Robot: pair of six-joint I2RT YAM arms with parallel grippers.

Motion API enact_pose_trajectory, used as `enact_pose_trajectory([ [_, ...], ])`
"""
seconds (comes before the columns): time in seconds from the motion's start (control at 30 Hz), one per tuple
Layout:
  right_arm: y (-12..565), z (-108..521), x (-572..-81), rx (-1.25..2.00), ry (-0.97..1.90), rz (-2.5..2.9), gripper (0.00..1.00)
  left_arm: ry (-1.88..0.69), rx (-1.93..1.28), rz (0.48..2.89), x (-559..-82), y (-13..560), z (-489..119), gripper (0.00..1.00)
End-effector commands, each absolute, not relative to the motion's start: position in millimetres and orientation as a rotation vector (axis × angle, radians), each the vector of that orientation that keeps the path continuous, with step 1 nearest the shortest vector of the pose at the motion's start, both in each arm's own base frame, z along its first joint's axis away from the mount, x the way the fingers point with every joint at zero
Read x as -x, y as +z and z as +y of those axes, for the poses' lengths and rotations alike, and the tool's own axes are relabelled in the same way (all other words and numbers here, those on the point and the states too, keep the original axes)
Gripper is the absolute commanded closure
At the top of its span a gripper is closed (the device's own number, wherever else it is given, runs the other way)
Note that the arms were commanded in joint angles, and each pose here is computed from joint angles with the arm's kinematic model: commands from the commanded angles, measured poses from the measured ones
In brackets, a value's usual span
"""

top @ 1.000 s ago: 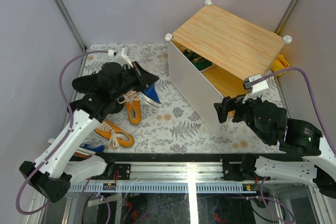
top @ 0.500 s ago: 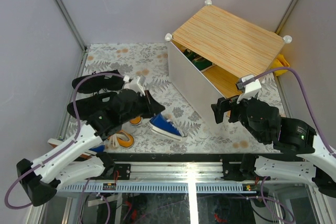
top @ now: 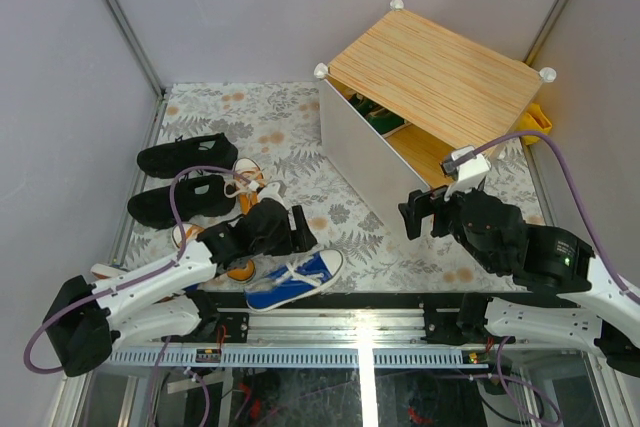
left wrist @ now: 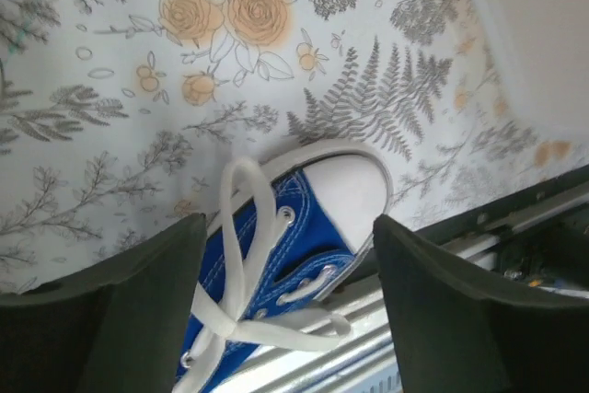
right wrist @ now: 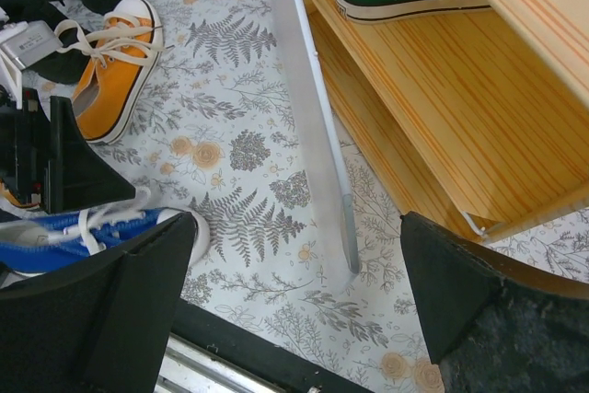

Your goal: Place and organize the shoes in the shoe cabinet

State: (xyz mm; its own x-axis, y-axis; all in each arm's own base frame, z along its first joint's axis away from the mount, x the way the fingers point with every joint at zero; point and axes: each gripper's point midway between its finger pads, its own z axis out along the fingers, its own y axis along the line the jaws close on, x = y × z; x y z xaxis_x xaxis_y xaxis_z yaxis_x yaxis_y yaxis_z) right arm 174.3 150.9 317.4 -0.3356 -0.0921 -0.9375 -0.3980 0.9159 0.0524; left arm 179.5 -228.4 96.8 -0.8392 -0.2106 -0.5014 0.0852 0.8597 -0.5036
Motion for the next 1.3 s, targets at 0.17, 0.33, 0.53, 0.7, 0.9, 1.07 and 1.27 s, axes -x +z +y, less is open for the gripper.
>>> enact_pose_trajectory([
  [0.17,315,158,-175,0.334,0.365,1.891,0.01,-0.668,0.021,2.427,-174,99,-234,0.00],
  [0.33,305,159,-173,0.336,0.373,1.908,0.01,-0.635,-0.032,2.406,-167,99,-247,0.00],
  [0.53,304,151,-170,0.319,0.377,1.909,0.01,-0.581,-0.072,2.415,-166,91,-252,0.00],
  [0.7,303,150,-170,0.318,0.375,1.912,0.01,-0.512,-0.090,2.419,-162,78,-253,0.00],
  [0.9,302,151,-170,0.325,0.367,1.917,0.01,-0.481,-0.113,2.386,-152,80,-259,0.02],
  [1.07,301,151,-170,0.322,0.374,1.916,0.01,-0.383,-0.110,2.390,-153,63,-252,0.03],
  [1.27,298,150,-169,0.323,0.370,1.922,0.01,-0.243,-0.081,2.396,-154,35,-240,0.25],
])
